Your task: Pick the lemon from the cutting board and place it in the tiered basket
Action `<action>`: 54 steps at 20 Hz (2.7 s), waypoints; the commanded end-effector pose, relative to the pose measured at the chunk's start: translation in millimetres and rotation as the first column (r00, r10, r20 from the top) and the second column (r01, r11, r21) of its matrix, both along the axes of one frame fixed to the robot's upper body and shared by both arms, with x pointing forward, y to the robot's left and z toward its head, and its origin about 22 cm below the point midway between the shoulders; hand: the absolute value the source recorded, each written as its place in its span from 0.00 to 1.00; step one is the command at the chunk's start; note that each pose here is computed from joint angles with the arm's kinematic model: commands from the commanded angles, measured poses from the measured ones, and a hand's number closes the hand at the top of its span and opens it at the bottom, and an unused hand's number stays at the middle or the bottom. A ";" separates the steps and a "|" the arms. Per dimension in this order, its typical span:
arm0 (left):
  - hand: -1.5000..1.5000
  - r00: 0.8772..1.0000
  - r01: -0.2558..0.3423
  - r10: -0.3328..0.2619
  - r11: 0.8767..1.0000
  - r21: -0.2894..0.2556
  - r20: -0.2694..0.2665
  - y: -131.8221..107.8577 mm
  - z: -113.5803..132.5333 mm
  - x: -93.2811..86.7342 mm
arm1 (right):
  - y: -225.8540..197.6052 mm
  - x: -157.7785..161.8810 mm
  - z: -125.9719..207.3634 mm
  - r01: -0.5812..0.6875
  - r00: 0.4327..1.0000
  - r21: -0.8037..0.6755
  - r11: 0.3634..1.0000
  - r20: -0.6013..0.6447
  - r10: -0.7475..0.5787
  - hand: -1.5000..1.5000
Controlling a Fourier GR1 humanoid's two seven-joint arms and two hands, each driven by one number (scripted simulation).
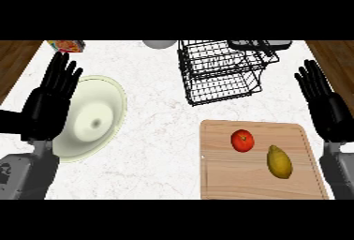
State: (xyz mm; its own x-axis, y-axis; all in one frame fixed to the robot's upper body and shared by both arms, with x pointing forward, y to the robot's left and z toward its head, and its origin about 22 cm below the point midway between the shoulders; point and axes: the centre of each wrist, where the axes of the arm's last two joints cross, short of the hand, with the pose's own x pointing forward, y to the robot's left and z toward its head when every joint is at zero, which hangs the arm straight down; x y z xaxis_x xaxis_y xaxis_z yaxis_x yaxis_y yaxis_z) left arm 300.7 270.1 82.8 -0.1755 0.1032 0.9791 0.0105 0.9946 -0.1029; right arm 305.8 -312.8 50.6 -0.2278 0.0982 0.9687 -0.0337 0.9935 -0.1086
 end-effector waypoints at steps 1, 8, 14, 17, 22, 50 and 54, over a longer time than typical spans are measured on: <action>0.50 1.000 0.023 -0.023 0.998 0.056 -0.008 3.0 -22.0 -17.0 | 13.3 -5.3 -3.9 0.054 0.999 0.009 0.999 -0.007 -0.054 0.00; 0.50 0.964 0.201 -0.157 0.959 0.202 -0.212 -23.1 -81.9 -39.0 | 65.9 -6.2 -66.8 0.394 0.875 -0.129 0.910 -0.252 -0.414 0.00; 0.50 0.966 0.193 -0.150 0.961 0.198 -0.212 -38.0 -109.9 -38.9 | 75.0 -1.7 -46.7 0.352 0.935 -0.059 0.934 -0.022 -0.353 0.00; 0.50 0.965 0.194 -0.148 0.958 0.210 -0.215 -31.9 -103.3 -32.4 | 85.3 -14.3 -21.9 0.345 0.936 -0.224 0.912 0.006 -0.353 0.00; 0.50 0.964 0.172 -0.124 0.966 0.195 -0.234 -25.1 -102.4 -37.0 | 34.4 -27.8 -15.8 0.251 0.903 -0.645 0.722 -0.113 -0.414 0.00; 0.50 0.964 0.214 -0.171 0.955 0.205 -0.205 -27.9 -100.8 -33.5 | 113.1 -59.4 59.8 -0.253 0.619 -0.928 0.275 -0.373 -0.691 0.00; 0.50 0.966 0.190 -0.147 0.961 0.200 -0.214 -23.1 -99.3 -29.3 | 111.0 -61.3 46.0 -0.283 0.602 -0.902 0.326 -0.432 -0.671 0.00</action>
